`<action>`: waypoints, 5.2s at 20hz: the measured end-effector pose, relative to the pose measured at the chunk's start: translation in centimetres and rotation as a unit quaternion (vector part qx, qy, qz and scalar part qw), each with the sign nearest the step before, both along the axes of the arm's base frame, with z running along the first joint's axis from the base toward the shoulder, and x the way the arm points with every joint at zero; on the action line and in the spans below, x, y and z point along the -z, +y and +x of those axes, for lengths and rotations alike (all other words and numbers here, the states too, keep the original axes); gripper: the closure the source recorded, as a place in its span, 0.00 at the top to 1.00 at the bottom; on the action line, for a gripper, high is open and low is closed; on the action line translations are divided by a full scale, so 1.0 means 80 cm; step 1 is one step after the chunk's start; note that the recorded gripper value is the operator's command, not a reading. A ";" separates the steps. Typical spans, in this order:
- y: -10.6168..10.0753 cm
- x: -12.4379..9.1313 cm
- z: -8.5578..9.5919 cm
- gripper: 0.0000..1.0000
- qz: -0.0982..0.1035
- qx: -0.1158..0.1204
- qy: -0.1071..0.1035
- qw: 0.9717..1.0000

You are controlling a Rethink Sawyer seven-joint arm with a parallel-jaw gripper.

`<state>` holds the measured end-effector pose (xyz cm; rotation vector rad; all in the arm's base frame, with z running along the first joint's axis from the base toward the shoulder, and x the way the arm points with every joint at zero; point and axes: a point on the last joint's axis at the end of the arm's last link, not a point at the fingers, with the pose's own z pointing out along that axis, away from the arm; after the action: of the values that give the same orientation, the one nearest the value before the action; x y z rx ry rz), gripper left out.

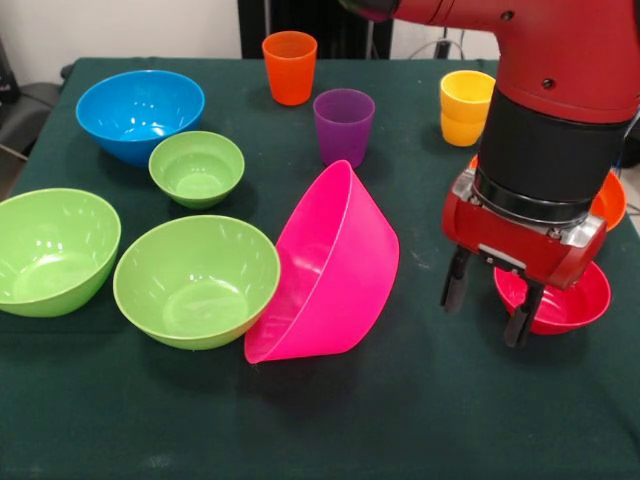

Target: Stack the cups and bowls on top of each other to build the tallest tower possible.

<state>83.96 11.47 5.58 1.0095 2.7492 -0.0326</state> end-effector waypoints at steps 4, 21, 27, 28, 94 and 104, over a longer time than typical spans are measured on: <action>0.000 0.022 -0.021 1.00 0.001 -0.001 0.010 1.000; -0.027 0.058 -0.075 1.00 0.004 0.013 0.041 0.999; -0.040 0.052 -0.069 1.00 0.003 0.019 0.036 0.999; -0.040 0.052 -0.069 1.00 0.003 0.019 0.035 0.999; -0.032 0.018 -0.038 0.00 -0.011 0.012 0.006 1.000; -0.039 -0.011 -0.028 0.00 -0.011 0.018 0.018 1.000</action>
<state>81.71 8.36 6.43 1.0626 2.7563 -0.0887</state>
